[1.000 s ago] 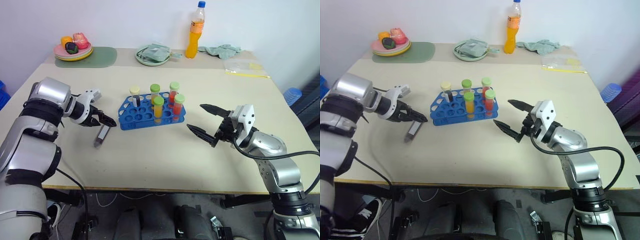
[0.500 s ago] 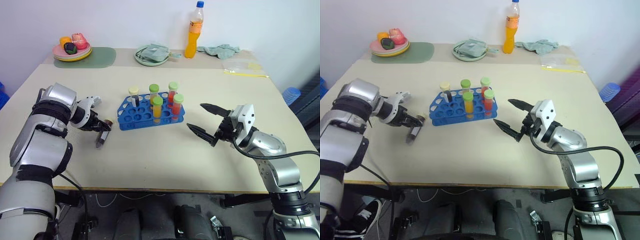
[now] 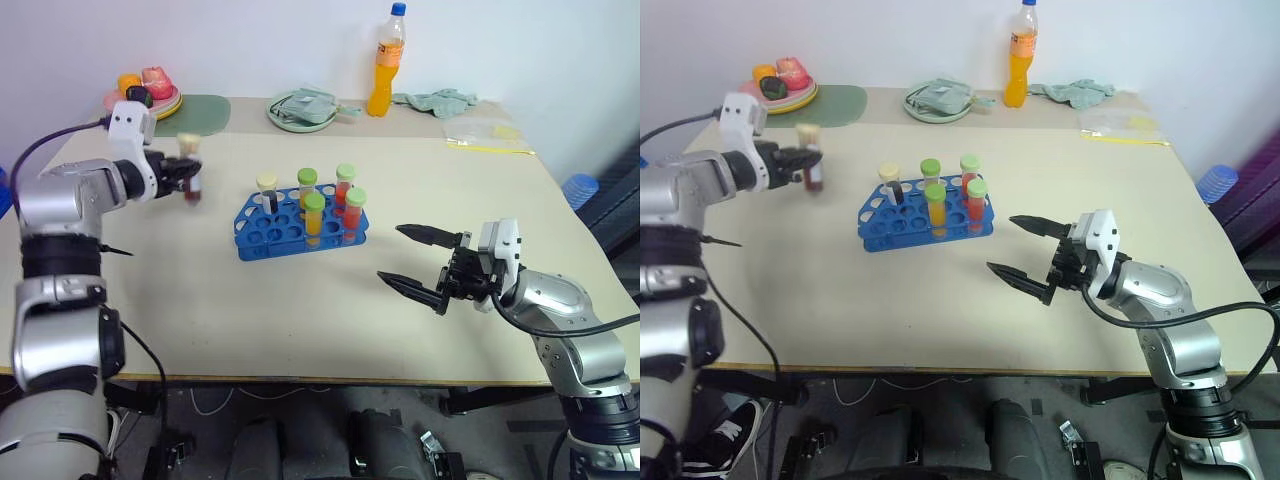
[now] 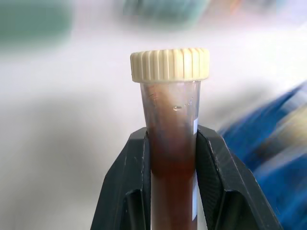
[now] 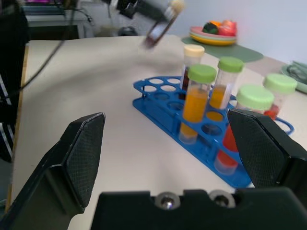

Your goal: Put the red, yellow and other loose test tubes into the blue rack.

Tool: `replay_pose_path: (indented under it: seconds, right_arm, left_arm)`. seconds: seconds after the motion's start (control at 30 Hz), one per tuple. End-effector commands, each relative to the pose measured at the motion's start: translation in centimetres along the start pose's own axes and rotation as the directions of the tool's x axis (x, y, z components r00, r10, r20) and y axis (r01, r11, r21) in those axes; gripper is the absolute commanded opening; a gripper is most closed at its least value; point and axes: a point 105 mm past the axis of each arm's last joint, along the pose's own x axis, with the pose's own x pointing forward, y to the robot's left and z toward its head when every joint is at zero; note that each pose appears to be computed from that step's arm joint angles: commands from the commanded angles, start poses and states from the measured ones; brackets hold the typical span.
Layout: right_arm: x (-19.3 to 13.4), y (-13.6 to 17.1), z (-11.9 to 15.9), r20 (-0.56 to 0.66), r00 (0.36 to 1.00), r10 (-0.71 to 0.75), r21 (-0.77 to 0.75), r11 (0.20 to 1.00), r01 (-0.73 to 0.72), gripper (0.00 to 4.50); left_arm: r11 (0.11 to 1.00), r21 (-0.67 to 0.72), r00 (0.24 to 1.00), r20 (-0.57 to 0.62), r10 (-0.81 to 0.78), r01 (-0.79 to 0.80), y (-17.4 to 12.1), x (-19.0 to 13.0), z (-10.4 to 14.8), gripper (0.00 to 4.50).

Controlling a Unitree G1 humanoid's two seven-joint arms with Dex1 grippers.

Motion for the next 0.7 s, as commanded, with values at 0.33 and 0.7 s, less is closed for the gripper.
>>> replay_pose_path:
  seconds: [0.33, 0.7]
  right_arm:
    - [-0.8, -0.6, 0.6, -0.009, 1.0, -0.025, -0.038, 0.999, 0.025, 4.5]
    - [-1.2, -1.0, 0.6, -0.021, 0.998, -0.067, -0.042, 0.997, 0.066, 4.5]
  left_arm:
    - [0.934, 0.305, 0.889, 0.353, -0.292, 0.186, -9.7, -4.1, -0.6, 0.7]
    - [0.879, 0.472, 0.907, 0.334, -0.255, 0.074, -9.8, -2.7, -6.3, 0.7]
